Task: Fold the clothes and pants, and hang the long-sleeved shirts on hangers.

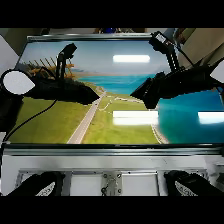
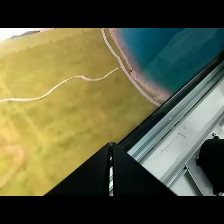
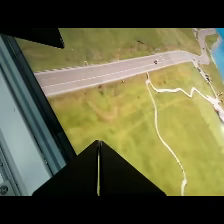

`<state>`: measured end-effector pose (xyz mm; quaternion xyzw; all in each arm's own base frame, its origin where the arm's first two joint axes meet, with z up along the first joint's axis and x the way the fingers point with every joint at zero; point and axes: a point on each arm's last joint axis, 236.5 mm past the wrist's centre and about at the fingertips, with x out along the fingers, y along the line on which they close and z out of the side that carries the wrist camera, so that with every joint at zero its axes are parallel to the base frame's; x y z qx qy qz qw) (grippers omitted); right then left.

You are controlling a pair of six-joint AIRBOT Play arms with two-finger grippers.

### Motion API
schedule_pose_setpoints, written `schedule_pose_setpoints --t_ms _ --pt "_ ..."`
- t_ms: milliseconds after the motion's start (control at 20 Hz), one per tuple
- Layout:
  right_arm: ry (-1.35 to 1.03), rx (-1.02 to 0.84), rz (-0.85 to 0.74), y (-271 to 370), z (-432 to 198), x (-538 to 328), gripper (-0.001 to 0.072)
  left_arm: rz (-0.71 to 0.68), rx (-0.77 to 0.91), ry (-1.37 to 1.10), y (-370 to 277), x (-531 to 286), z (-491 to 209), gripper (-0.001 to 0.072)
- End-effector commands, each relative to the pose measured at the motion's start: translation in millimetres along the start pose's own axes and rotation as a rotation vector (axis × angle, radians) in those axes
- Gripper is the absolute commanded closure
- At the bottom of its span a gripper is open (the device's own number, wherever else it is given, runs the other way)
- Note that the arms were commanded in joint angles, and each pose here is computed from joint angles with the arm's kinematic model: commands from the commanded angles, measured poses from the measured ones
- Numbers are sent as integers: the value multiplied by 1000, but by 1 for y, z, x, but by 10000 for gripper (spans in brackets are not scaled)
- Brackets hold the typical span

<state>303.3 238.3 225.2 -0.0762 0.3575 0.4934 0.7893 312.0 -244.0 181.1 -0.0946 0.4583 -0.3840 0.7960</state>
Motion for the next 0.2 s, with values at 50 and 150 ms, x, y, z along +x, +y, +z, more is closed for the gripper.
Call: schedule_pose_setpoints --t_ms 50,150 --pt "2 -1 1 0 0 1 686 0 -1 1 0 0 0 689" --pt "2 -1 1 0 0 1 686 -1 -1 1 0 0 0 689"
